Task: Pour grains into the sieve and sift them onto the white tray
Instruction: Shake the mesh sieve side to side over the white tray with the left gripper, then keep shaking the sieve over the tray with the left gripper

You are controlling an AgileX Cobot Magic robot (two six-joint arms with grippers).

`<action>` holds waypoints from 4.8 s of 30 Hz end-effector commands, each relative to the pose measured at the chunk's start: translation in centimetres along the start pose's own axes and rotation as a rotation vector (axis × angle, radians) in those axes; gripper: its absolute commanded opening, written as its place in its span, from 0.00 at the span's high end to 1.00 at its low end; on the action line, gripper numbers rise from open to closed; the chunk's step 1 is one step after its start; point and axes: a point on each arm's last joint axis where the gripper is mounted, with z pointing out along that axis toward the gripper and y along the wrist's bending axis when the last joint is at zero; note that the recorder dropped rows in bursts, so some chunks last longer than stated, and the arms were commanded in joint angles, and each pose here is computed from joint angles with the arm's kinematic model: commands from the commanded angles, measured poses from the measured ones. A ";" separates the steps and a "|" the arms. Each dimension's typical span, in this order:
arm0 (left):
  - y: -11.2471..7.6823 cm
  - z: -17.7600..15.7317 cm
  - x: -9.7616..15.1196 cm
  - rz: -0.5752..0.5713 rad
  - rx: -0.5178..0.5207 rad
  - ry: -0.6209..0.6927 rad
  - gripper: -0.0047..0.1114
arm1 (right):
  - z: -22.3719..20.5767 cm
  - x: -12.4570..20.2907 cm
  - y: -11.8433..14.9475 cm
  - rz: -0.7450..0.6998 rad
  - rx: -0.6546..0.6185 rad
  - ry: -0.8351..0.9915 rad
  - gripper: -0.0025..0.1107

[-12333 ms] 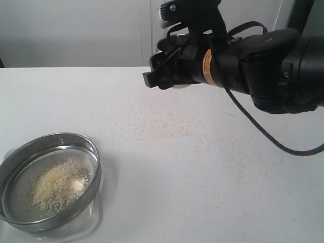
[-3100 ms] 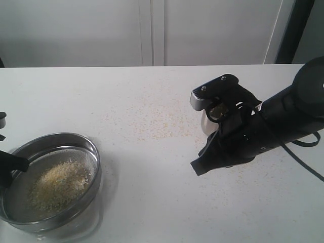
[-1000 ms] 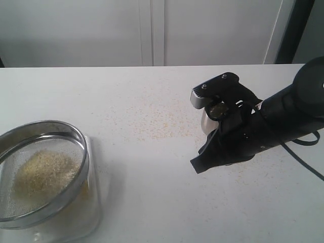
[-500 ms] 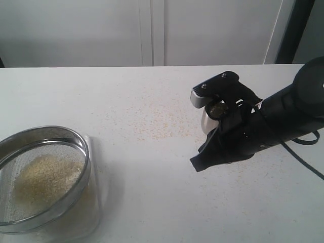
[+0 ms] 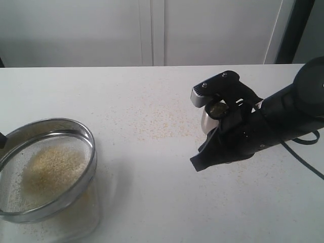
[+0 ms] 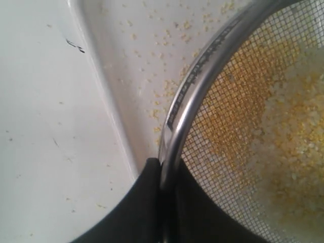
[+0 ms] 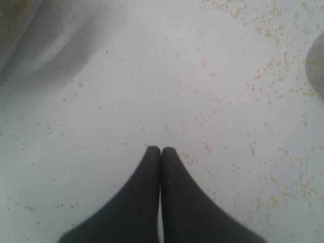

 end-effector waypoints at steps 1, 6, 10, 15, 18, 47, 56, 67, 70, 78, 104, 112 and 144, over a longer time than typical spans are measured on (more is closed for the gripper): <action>-0.4 -0.5 -0.1 -0.024 0.055 0.030 0.96 | -0.1 -0.4 -0.2 -0.009 0.033 -0.052 0.98; 0.4 -0.5 -0.9 -0.061 0.041 0.002 0.96 | -0.1 -0.3 -0.3 -0.008 0.033 -0.051 0.98; -0.2 -0.3 -0.5 0.049 0.041 0.053 0.96 | -0.1 -0.5 -0.4 -0.008 0.043 -0.064 0.98; 0.5 -0.5 -0.5 0.063 0.014 0.112 0.96 | -0.1 -0.3 -0.2 -0.006 0.030 -0.047 0.98; 0.8 -1.1 -1.6 0.047 -0.024 0.038 0.96 | 0.0 -0.1 -0.1 -0.006 0.010 -0.019 0.98; 0.8 -1.7 -2.9 0.033 -0.010 0.107 0.96 | 0.0 -0.3 -0.3 -0.002 0.032 -0.051 0.98; 2.4 -0.6 -3.3 -0.032 -0.041 0.012 0.96 | 0.0 -0.4 -0.3 -0.002 0.037 -0.059 0.98; 1.3 -0.7 -2.9 -0.001 -0.025 -0.019 0.96 | 0.0 -0.4 -0.3 -0.002 0.040 -0.063 0.98; 0.7 -0.6 -2.8 0.011 0.037 -0.005 0.96 | 0.0 -0.4 -0.3 -0.002 0.040 -0.063 0.98; 0.3 -0.6 -2.6 0.123 0.102 -0.004 0.96 | 0.0 -0.5 -0.4 -0.006 0.049 -0.073 0.98; 1.3 -0.2 -2.3 0.225 -0.040 0.059 0.96 | 0.0 -0.6 -0.5 -0.004 0.055 -0.083 0.98; 1.2 -0.2 -2.6 -0.049 -0.022 0.018 0.96 | 0.0 -0.6 -0.5 -0.004 0.055 -0.083 0.98; 1.7 -0.3 -2.3 -0.121 0.010 0.044 0.96 | 0.0 -0.6 -0.5 -0.001 0.052 -0.082 0.98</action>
